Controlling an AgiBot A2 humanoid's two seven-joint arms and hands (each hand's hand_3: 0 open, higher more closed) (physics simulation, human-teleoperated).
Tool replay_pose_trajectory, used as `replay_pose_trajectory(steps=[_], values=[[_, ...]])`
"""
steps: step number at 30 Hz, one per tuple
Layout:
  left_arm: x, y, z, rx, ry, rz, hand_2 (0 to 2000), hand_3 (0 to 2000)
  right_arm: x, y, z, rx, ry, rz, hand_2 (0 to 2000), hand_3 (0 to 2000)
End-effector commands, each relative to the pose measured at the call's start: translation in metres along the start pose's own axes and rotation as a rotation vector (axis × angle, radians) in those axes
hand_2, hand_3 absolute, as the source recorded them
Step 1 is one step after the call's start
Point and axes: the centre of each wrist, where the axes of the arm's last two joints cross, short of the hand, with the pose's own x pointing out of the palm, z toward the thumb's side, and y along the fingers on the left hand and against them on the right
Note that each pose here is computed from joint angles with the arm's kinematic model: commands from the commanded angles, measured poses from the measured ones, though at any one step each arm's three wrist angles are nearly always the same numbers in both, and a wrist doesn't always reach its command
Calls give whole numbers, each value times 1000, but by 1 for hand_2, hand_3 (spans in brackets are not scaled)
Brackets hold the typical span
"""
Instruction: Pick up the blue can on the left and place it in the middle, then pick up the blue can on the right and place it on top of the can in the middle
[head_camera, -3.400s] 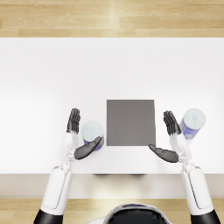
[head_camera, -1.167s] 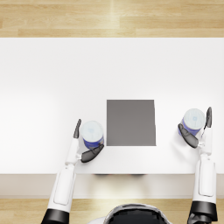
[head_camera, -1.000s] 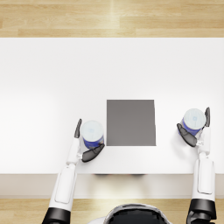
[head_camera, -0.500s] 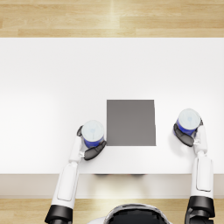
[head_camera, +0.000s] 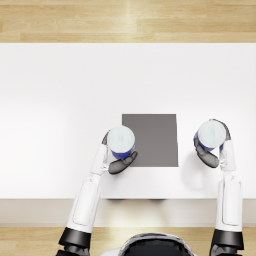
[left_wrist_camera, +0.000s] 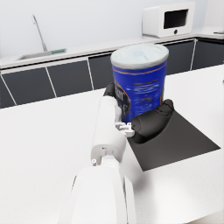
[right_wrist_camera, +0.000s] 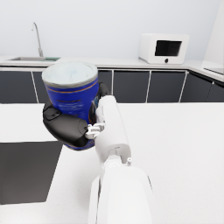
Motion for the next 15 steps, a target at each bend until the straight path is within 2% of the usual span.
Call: replay_pose_trajectory(steps=[1,8,11,15], values=[[12,22,14,41,-9,-30,2000,1520,9,-1,30,-114,16,36,2000,1520],[27,45,8,-7,-19,-70,2000,1520,16,0,41,-160,14,61,2000,1520],[35,49,-5,-67,-136,-87,2000,1520,17,-1,41,-159,10,64,2000,1520],[50,53,-24,-159,-180,-123,2000,1520,19,-2,41,-160,5,77,2000,1520]])
